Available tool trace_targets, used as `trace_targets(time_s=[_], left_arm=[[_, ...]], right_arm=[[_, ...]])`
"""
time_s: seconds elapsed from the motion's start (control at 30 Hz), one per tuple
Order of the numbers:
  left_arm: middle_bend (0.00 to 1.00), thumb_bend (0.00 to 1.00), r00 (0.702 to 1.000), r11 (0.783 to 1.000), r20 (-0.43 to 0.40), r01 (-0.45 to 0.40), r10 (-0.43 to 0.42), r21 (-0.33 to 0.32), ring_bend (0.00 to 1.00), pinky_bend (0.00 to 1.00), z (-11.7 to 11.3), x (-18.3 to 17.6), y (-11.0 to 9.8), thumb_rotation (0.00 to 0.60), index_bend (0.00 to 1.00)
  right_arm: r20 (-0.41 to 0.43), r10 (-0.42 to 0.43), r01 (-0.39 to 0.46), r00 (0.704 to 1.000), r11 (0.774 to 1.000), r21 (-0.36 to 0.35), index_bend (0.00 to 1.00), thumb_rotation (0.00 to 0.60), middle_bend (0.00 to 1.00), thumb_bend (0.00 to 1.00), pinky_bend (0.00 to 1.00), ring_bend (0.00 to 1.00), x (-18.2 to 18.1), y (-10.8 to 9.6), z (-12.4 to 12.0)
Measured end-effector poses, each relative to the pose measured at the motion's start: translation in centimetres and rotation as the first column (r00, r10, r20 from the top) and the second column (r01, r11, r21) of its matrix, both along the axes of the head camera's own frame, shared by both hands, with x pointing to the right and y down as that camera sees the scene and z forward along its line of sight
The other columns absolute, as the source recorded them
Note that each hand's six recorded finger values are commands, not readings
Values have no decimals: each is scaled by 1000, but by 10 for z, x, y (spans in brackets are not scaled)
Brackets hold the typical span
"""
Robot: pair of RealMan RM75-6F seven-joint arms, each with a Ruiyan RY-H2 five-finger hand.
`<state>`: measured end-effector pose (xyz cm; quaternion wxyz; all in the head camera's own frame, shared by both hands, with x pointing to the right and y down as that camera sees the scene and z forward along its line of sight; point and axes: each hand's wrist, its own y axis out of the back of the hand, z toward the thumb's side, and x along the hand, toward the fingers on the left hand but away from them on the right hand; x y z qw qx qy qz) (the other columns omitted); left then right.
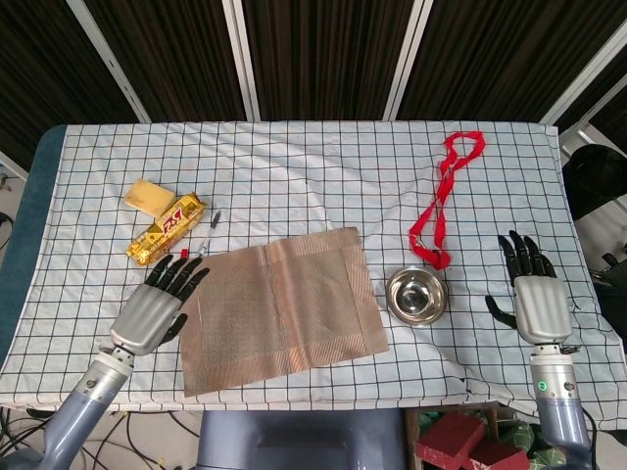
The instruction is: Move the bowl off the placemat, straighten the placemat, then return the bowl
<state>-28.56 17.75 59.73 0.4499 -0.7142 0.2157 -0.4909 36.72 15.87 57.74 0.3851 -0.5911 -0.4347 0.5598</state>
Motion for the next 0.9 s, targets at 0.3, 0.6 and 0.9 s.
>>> trace_targets(time_s=[0.3,0.6,0.9], left_arm=[[0,422,996,993,57,-66,72,-101,0,0,31,54,-6,600,4],[0,459,981,973,119,-127,152,-193,0,0,62,108,1,600,2],[0,459,966,957,166,-152,196,-248,0,0,86,141,5,600,1]], right_arm=[[34,35,-35,999,999,-2,0,600,0,225,177,0,7,-5,-2],[48,43,-42,998,999,-10,0,600,0,227,176,0,8,-8,-3],[53,50,-48,997,999,-25,0,600,0,227,176,0,10,-9,-1]])
